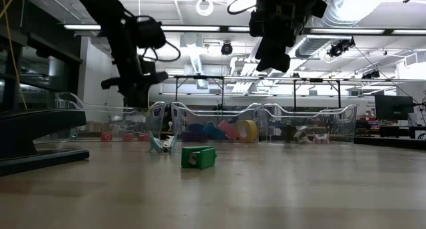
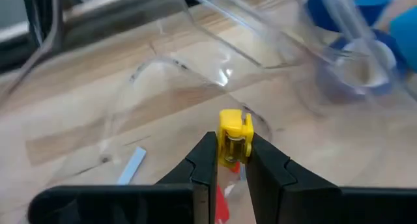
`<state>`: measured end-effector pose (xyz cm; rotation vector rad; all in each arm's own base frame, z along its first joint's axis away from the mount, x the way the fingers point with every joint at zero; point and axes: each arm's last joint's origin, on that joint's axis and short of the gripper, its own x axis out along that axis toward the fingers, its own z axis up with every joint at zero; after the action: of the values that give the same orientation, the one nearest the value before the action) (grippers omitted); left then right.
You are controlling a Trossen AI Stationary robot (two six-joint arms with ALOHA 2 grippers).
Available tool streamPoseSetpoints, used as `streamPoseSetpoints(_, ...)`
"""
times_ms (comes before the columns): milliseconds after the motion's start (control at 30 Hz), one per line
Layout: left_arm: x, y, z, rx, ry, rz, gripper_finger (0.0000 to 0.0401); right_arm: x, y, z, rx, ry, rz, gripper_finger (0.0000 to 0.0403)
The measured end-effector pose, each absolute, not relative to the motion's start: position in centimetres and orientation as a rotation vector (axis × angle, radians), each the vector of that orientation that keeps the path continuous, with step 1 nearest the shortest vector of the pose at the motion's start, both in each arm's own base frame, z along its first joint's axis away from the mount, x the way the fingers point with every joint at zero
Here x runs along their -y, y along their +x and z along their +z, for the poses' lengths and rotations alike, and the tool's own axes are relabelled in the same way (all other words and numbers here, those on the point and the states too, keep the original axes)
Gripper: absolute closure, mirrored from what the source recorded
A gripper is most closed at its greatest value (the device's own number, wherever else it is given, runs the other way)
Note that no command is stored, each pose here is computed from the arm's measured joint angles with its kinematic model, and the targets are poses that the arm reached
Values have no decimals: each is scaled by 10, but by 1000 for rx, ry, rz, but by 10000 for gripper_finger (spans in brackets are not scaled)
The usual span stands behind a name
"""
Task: Pick and place Stapler, Stapler remover, tape
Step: Put the yellow stapler into the left transparent bin, then put the blue staple remover into the right transparent bin
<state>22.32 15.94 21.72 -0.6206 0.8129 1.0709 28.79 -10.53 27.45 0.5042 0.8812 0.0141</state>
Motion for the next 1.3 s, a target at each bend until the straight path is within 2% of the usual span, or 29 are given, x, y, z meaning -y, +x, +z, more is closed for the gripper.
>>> streamPoseSetpoints(233,-180,224,187,-867,-753,1158,353,106,288,275,-879,500,12,247)
streamPoseSetpoints(433,-189,224,173,-892,-802,1153,350,106,288,275,-879,491,11,247)
streamPoseSetpoints(700,-190,226,173,-877,-819,1125,243,106,288,275,-879,472,16,247)
streamPoseSetpoints(833,-189,226,174,-883,-824,1091,216,106,288,275,-879,469,18,247)
streamPoseSetpoints(1033,-184,221,192,-842,-806,1063,221,106,288,275,-882,460,23,247)
streamPoseSetpoints(1300,-167,206,236,-739,-699,992,245,105,286,273,-908,443,35,247)
